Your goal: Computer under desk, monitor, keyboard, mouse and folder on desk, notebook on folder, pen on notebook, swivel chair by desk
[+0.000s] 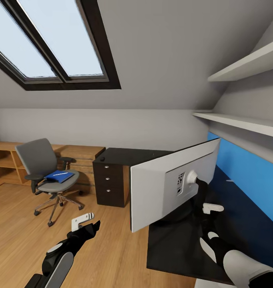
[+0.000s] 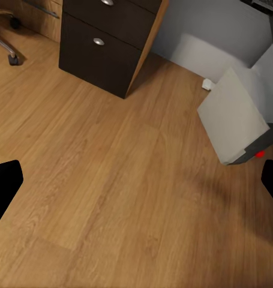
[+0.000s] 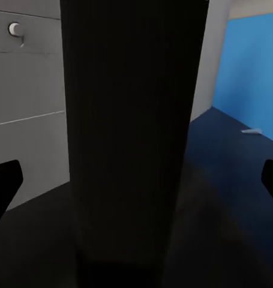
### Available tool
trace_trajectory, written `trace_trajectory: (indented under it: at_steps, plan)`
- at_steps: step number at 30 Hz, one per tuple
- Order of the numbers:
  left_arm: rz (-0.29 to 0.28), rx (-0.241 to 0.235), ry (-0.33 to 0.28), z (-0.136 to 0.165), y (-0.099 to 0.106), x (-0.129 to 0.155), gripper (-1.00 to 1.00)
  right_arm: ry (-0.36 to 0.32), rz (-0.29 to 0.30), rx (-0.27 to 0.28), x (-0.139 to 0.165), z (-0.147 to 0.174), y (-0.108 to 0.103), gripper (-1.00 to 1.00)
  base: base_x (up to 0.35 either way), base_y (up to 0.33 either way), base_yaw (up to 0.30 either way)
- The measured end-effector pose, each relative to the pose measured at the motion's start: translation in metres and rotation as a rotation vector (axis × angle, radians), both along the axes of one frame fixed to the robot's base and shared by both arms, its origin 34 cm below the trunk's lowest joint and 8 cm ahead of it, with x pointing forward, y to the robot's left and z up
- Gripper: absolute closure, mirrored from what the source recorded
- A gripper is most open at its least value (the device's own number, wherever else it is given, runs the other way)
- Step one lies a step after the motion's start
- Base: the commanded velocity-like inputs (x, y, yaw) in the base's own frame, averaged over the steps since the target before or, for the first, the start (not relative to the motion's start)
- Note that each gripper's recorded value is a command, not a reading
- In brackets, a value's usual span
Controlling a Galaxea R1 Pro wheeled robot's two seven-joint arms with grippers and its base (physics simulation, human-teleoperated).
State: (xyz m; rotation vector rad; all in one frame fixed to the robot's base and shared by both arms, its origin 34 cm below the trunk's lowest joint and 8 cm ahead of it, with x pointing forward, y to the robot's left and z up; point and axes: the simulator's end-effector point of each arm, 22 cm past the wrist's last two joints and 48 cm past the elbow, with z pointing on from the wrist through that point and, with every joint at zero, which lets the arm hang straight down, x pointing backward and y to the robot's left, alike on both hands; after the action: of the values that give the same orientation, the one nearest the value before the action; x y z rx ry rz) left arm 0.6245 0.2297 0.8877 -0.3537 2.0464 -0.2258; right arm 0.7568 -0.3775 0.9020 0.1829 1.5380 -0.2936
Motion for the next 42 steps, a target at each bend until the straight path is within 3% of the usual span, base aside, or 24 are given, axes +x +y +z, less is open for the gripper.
trace_trajectory:
  at_steps: [24,25,42]
  plan:
    - [0.001,0.001,0.004,-0.0017,0.0003,-0.0002,-1.00,-0.001,0.000,0.000,0.0000,0.0003,0.0000,-1.00,0.035,0.000,0.000]
    - [0.001,0.001,0.004,-0.0017,0.0003,-0.0003,-1.00,-0.001,0.000,0.000,0.0000,0.0003,0.0000,1.00,0.000,0.000,0.000]
    - [0.001,0.001,0.006,-0.0025,0.0004,-0.0004,-1.00,-0.003,-0.008,0.002,-0.0006,0.0008,-0.0028,1.00,0.000,0.000,0.000]
